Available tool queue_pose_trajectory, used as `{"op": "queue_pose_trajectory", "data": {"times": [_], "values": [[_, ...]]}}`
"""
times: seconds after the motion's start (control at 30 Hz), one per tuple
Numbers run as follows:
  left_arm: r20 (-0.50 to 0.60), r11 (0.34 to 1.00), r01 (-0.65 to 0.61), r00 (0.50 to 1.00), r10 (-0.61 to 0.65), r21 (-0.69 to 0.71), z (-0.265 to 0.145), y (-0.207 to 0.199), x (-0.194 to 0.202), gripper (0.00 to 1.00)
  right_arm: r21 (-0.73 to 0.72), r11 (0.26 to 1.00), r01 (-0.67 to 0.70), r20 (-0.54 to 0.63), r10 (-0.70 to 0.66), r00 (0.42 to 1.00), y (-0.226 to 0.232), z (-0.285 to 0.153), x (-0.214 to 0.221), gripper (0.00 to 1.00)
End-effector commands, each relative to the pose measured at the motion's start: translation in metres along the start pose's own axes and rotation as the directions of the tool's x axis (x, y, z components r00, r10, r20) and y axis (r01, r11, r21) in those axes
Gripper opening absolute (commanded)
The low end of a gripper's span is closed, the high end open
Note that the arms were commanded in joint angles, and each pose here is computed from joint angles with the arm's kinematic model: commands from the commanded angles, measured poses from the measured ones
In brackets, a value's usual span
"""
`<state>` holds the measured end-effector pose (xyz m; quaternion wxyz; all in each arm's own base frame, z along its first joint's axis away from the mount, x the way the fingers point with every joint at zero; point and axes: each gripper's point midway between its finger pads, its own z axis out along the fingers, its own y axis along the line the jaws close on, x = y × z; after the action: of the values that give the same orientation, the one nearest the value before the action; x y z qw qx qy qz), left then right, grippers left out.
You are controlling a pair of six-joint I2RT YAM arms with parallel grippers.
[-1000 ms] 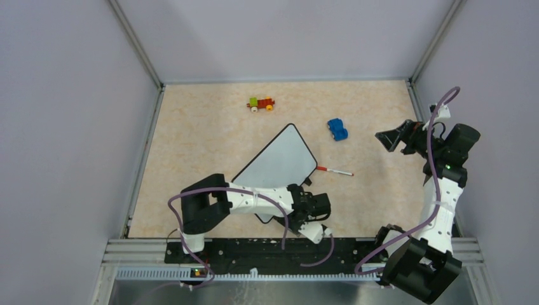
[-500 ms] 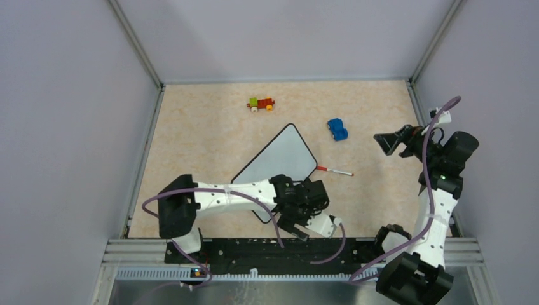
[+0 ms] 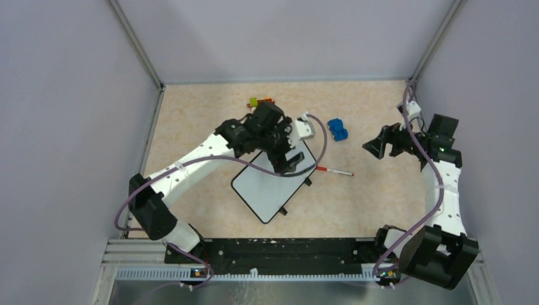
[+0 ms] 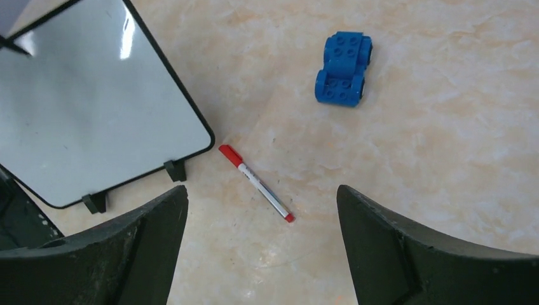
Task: Write a sentence on the whiteboard
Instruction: Pick up the whiteboard marker from the center of the board.
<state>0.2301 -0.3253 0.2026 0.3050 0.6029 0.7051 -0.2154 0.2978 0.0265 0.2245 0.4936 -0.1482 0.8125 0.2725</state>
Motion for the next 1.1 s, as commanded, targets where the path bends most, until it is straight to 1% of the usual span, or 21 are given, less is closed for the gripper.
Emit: {"op": "queue_pose_trajectory", "data": {"times": [0.0,0.1,0.23,0.33,0.43,0.53,0.7,0.8,0.97,1.07], "values": [[0.268,0.977,0.211,0.943,-0.198,-0.019,-0.067,0.036,-0.053,0.99,-0.028,0.976,0.217,-0.191,-0.218,0.957,0.001,0.012,0.038,0.82],[0.369,0.948,0.315,0.888,-0.275,-0.052,-0.103,0.063,-0.056,0.99,-0.079,0.948,0.308,-0.312,-0.317,0.896,0.004,0.027,0.066,0.77],[0.434,0.904,0.415,0.837,-0.332,-0.109,-0.137,0.089,-0.046,0.99,-0.105,0.914,0.393,-0.402,-0.4,0.823,0.004,0.043,0.093,0.71],[0.468,0.888,0.451,0.807,-0.361,-0.093,-0.154,0.092,-0.039,0.99,-0.137,0.882,0.451,-0.461,-0.46,0.759,0.006,0.057,0.113,0.68],[0.495,0.877,0.472,0.786,-0.371,-0.092,-0.164,0.094,-0.035,0.99,-0.152,0.864,0.479,-0.484,-0.488,0.726,0.003,0.07,0.124,0.66],[0.503,0.873,0.482,0.775,-0.384,-0.077,-0.168,0.093,-0.03,0.99,-0.174,0.857,0.485,-0.504,-0.501,0.704,-0.001,0.081,0.132,0.63],[0.502,0.87,0.487,0.773,-0.389,-0.075,-0.166,0.091,-0.026,0.99,-0.209,0.843,0.495,-0.542,-0.522,0.659,-0.004,0.097,0.151,0.57],[0.504,0.87,0.488,0.769,-0.392,-0.068,-0.167,0.091,-0.025,0.99,-0.209,0.827,0.521,-0.554,-0.539,0.634,-0.009,0.102,0.158,0.55],[0.507,0.868,0.491,0.767,-0.393,-0.069,-0.167,0.092,-0.024,0.99,-0.235,0.811,0.536,-0.568,-0.562,0.601,-0.011,0.108,0.174,0.5],[0.512,0.867,0.494,0.763,-0.395,-0.069,-0.169,0.093,-0.025,0.99,-0.259,0.803,0.536,-0.589,-0.571,0.571,-0.013,0.109,0.187,0.44]]}}
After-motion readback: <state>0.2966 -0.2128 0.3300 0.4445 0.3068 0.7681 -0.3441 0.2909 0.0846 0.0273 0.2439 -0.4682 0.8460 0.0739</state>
